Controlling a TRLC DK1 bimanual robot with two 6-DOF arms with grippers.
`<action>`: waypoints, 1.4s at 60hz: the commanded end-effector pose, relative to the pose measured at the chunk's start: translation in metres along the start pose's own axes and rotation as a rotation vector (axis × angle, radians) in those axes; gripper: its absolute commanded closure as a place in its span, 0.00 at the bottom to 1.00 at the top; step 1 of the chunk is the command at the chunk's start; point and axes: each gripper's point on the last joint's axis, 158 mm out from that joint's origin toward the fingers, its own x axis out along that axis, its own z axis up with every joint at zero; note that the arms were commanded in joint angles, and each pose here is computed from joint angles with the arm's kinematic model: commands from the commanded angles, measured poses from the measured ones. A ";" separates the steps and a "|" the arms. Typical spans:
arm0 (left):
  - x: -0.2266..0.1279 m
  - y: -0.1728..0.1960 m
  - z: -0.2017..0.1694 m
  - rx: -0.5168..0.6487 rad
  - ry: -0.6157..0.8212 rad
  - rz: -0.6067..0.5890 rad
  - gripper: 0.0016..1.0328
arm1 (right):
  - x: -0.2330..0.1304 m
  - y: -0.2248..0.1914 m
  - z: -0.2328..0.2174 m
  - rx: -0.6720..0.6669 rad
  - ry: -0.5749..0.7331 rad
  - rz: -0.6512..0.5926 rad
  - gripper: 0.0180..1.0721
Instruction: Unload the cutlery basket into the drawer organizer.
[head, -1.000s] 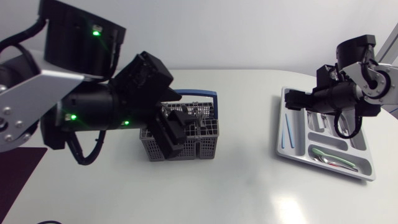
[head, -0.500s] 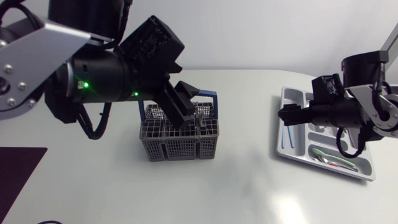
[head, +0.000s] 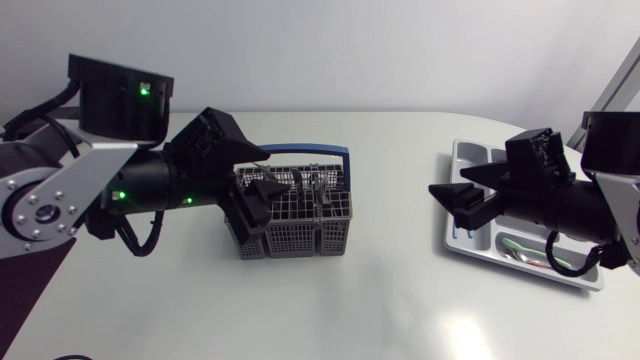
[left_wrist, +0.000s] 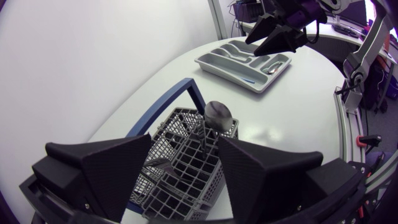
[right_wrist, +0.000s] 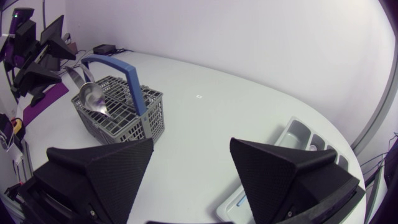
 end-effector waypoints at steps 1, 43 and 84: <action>0.002 -0.008 -0.015 0.021 0.000 -0.015 0.08 | 0.004 0.014 -0.012 -0.045 0.017 0.041 0.16; 0.054 -0.022 -0.041 -0.021 -0.030 0.067 0.33 | 0.036 0.040 -0.031 -0.079 0.078 0.117 0.16; 0.056 -0.039 -0.031 -0.103 -0.033 0.103 0.65 | 0.042 0.055 -0.033 -0.114 0.090 0.129 0.16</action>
